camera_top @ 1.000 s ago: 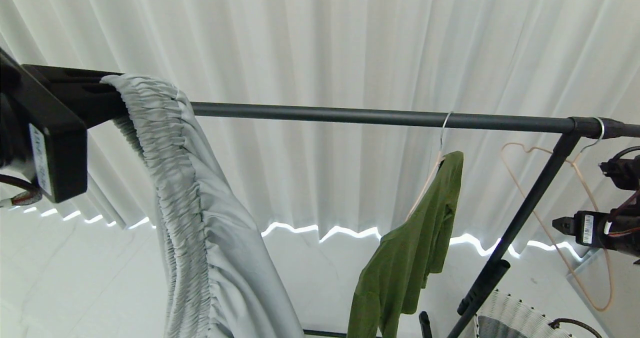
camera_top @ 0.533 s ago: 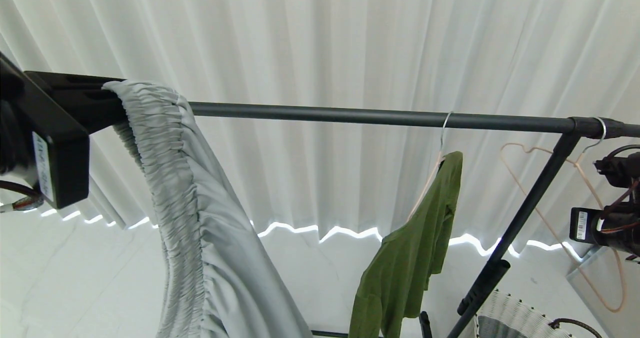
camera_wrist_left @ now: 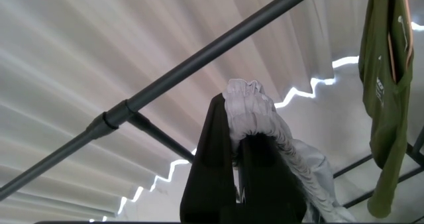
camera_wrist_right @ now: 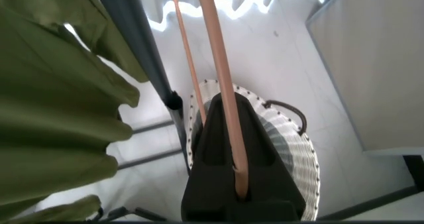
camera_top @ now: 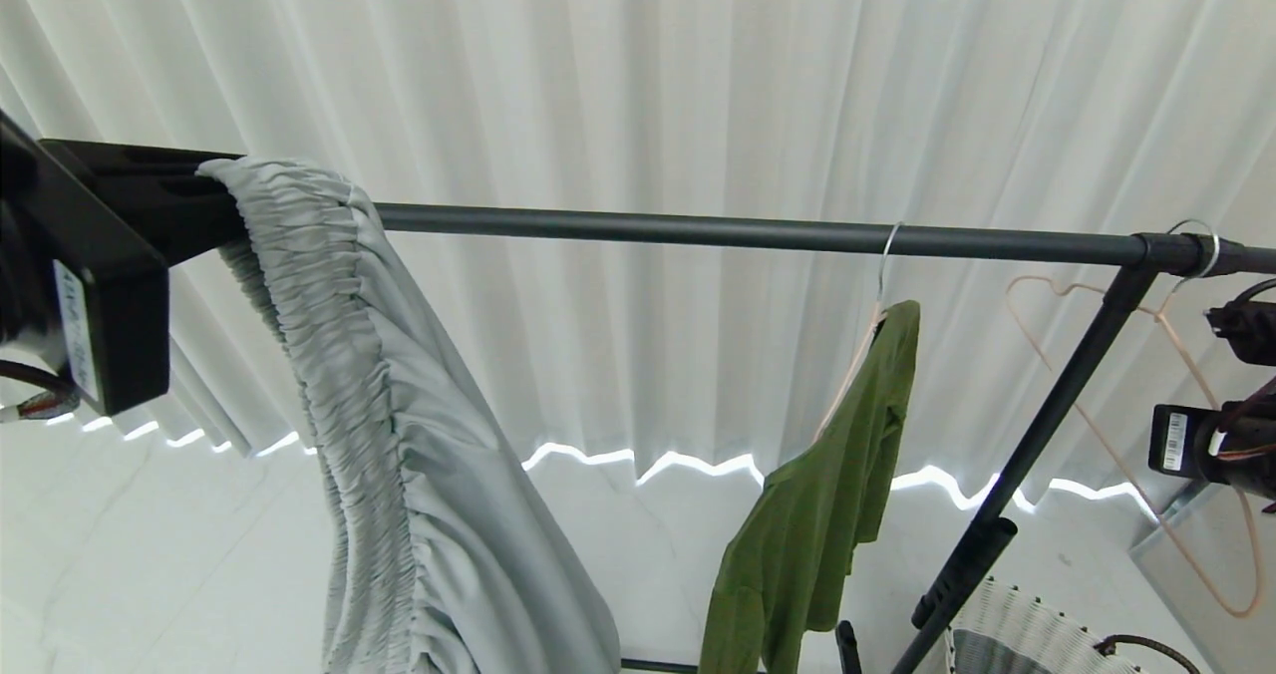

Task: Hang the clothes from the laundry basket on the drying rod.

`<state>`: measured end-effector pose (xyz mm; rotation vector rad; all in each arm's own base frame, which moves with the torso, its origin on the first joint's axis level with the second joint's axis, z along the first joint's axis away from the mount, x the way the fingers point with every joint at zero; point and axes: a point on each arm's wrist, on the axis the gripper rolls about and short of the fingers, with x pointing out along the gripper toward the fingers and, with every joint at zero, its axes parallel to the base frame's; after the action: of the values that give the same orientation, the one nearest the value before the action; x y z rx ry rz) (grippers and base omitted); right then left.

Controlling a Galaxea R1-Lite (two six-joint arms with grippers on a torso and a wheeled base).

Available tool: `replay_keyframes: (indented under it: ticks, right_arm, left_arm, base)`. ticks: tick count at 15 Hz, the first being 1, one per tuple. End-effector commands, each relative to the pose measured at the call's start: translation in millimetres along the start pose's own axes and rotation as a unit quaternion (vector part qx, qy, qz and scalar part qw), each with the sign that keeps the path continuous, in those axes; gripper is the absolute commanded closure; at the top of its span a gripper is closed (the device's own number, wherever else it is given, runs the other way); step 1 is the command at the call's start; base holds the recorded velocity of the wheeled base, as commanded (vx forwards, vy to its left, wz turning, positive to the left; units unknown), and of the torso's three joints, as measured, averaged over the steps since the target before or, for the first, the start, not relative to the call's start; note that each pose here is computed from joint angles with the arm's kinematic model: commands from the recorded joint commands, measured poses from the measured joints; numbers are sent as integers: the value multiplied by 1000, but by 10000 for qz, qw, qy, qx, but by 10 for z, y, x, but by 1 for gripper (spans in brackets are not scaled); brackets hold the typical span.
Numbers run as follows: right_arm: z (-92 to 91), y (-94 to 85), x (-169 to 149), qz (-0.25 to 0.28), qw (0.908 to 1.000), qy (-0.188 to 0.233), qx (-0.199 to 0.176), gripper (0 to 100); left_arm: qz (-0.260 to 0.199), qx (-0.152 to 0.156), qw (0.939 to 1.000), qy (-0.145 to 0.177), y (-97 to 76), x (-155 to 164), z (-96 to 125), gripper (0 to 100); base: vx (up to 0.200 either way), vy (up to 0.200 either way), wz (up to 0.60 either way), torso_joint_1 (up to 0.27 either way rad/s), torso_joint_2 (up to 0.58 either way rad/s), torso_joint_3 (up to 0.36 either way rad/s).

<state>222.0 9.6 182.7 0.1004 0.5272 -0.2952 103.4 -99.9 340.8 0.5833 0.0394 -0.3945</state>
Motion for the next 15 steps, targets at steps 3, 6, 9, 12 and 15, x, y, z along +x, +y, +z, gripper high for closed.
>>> replay_keyframes:
  ticks: [3,6,9,12,15]
  right_arm:
    - [93,-79,-309,128,9985,-509,138,100]
    - [10,-154,-501,186,9975,-671,105,100]
    - [-127,-253,-702,207,9962,-846,-13,100]
    - [-251,-324,-826,193,9960,-856,-194,100]
    - [-349,-381,-929,196,9952,-922,-256,100]
  left_arm:
    - [-4,6,10000,0,-1,0,-1,100]
    - [9,-1,10000,-8,6,-17,-8,100]
    - [199,27,9997,125,8,-27,-41,100]
    - [231,20,9997,112,20,-53,-48,100]
    - [327,-68,9994,-35,30,-41,-22,100]
  base:
    - [0,0,0,0,0,0]
    - [0,0,0,0,0,0]
    - [-133,0,0,-2,5,3]
    - [-200,0,0,23,5,5]
    - [-200,0,0,-6,1,7]
